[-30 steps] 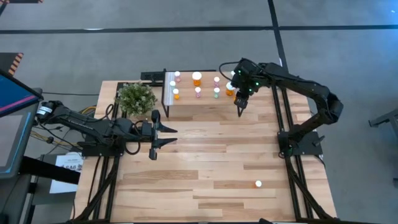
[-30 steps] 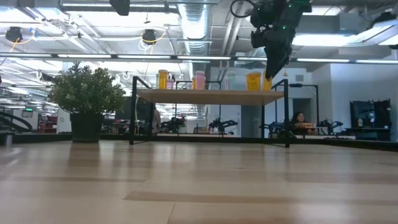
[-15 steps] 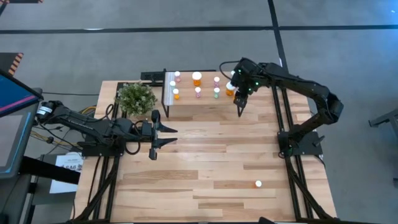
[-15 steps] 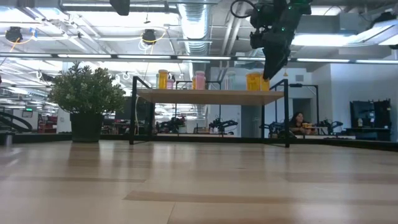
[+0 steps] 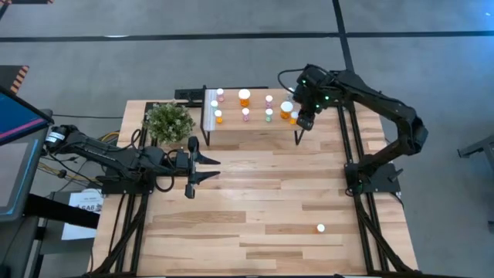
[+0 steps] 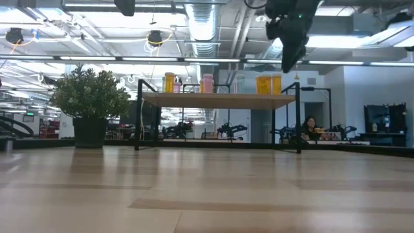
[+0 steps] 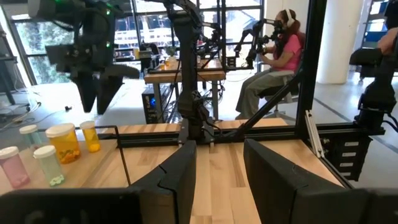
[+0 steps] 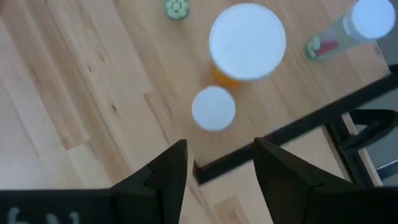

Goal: Pick and place medicine bottles onto shelf by color
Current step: Put the small orange pill bottle on the shelf

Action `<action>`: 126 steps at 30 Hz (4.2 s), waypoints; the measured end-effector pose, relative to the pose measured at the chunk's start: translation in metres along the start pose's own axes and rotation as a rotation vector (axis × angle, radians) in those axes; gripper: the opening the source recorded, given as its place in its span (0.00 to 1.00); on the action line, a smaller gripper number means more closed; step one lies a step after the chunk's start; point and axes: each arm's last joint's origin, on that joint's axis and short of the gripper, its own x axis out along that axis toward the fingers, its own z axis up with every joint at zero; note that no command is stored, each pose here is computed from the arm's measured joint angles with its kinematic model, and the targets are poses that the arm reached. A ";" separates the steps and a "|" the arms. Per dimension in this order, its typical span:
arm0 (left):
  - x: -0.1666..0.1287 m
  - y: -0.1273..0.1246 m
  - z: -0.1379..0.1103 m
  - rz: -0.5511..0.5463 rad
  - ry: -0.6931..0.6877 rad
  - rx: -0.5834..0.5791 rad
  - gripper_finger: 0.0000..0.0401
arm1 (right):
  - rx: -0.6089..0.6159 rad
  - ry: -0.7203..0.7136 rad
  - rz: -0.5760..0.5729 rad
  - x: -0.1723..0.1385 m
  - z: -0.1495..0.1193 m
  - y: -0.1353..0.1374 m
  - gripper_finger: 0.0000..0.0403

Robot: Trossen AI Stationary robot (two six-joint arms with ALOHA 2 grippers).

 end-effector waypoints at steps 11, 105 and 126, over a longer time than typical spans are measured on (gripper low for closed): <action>0.000 0.000 0.000 0.000 0.003 0.001 0.31 | 0.065 -0.099 0.000 -0.048 -0.053 0.030 0.50; 0.001 0.001 0.000 0.034 -0.004 -0.126 0.31 | -0.224 -0.023 0.385 0.055 -0.283 0.269 0.47; 0.001 0.001 -0.002 0.036 0.012 -0.128 0.31 | -0.206 -0.052 0.390 0.055 -0.280 0.270 0.57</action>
